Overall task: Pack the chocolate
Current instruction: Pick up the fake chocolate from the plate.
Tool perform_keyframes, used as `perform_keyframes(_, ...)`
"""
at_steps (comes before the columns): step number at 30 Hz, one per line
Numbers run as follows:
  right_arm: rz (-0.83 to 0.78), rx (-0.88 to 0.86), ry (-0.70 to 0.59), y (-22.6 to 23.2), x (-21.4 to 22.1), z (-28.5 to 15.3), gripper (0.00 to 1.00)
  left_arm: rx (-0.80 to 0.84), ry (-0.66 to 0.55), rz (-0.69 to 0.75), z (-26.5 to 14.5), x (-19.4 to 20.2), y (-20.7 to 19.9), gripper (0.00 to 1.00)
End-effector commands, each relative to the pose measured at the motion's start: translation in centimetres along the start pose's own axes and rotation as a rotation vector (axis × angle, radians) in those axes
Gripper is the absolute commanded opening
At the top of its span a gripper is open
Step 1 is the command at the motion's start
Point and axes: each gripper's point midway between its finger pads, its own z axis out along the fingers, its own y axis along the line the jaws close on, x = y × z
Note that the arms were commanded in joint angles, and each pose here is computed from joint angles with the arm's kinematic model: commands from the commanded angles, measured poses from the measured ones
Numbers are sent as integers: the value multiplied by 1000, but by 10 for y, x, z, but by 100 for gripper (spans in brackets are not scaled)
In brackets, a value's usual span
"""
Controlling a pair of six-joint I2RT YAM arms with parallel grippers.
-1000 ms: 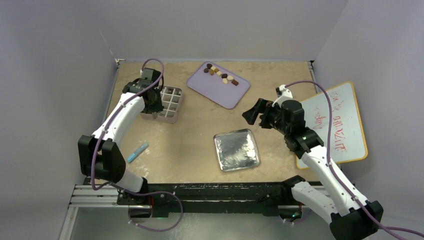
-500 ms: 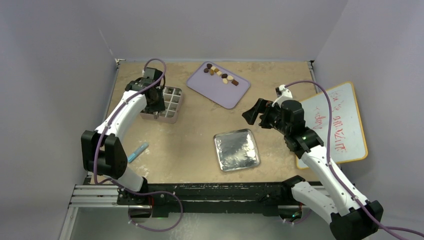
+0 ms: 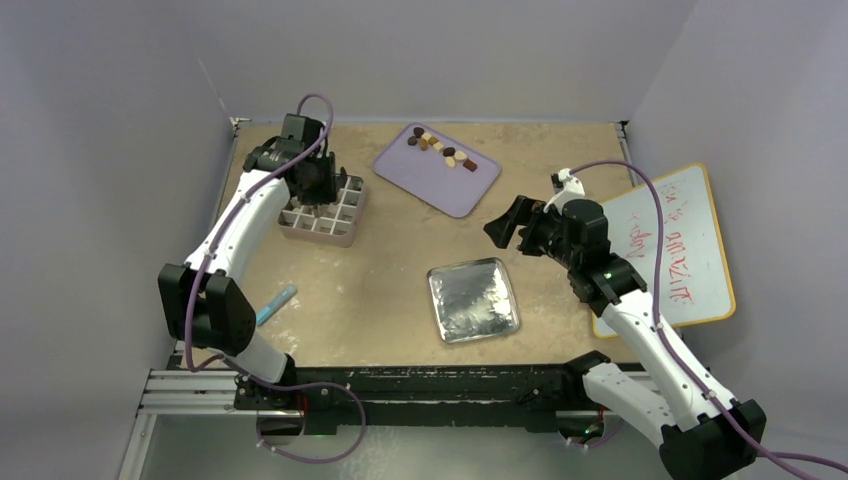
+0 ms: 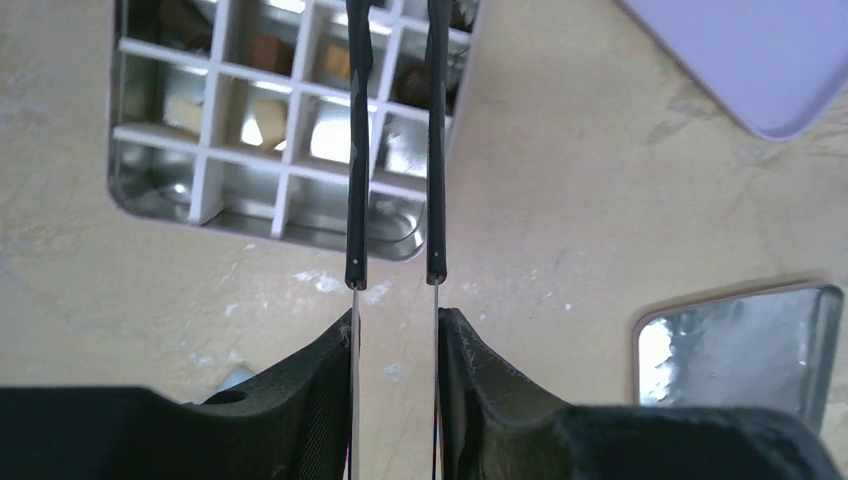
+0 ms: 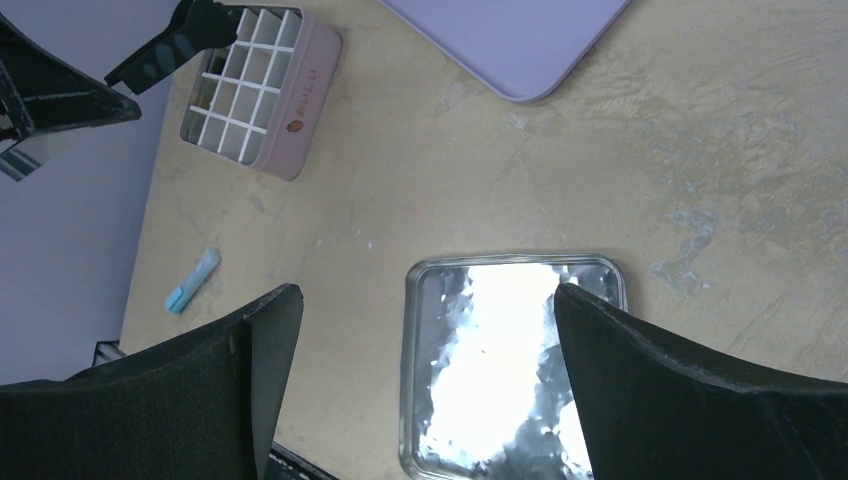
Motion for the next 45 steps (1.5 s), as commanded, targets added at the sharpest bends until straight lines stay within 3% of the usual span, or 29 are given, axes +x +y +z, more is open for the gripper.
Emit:
perform_keyframes(1,-1,-48,-39,13,-12,-2,97,134,-59,80,2,-33,-36,29)
perform_keyframes(9,-9,-27,-25,9,-12,4,97,165,-117,165,48,-80,-80,29)
perform_keyframes(20,-17,-2,-38,7,-17,2,97,205,-158,209,129,-106,-111,30)
perform_keyframes(34,-30,32,-51,1,-21,2,97,266,-244,313,165,-121,-133,34)
perform_keyframes(45,-31,42,-57,0,-24,4,97,258,-240,328,199,-125,-137,36)
